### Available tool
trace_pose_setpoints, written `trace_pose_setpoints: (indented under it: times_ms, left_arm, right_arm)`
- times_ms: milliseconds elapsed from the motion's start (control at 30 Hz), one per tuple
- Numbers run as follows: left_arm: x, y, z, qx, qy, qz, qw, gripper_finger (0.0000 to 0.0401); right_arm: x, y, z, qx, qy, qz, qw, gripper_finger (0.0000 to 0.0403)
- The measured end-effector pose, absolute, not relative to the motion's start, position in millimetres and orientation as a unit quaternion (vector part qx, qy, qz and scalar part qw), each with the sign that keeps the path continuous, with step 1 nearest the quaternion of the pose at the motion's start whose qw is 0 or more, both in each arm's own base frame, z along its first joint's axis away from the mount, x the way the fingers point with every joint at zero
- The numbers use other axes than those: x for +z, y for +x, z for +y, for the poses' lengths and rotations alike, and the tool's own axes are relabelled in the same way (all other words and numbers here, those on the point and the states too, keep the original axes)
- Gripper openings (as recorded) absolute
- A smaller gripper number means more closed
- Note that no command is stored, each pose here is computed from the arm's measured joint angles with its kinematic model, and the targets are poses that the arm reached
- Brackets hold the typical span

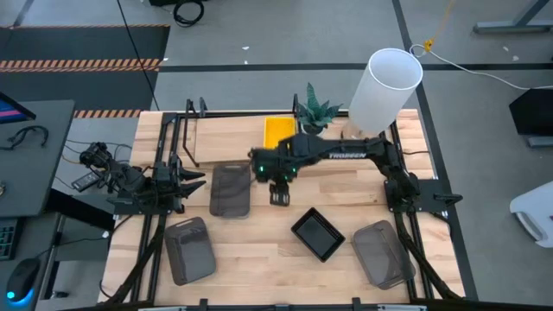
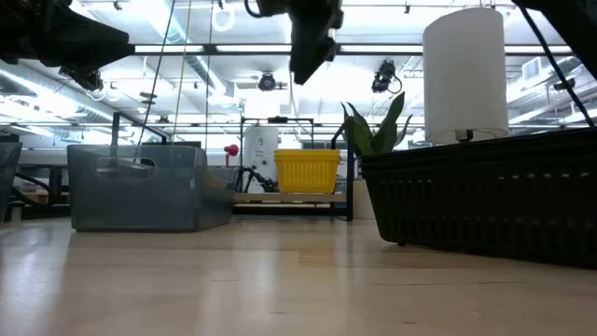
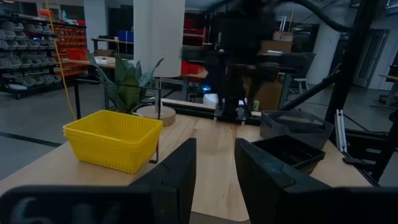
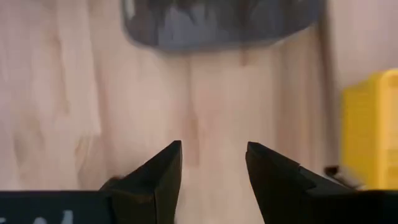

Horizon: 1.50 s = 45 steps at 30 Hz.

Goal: Stack baskets on shelf by color
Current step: Put the stacked black baskets on the shelf

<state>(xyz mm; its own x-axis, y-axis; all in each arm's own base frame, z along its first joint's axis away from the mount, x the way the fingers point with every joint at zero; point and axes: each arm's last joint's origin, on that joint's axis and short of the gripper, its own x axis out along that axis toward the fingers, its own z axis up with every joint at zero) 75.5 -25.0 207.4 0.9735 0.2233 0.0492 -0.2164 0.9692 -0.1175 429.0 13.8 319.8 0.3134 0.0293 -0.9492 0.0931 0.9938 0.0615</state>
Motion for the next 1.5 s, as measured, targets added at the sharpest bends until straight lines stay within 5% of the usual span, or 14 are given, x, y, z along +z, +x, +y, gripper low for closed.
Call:
trace_pose_setpoints:
  times_ms: [700, 1500]
  left_arm:
    - [207, 76, -25, 0.111, -0.056, -0.031, 0.992, 0.0117]
    - [207, 76, -25, 0.111, -0.056, -0.031, 0.992, 0.0117]
  right_arm:
    - [266, 382, 170, 0.091, -0.045, 0.688, 0.719, 0.0184]
    - [200, 320, 223, 0.103, -0.131, 0.776, 0.608, 0.0184]
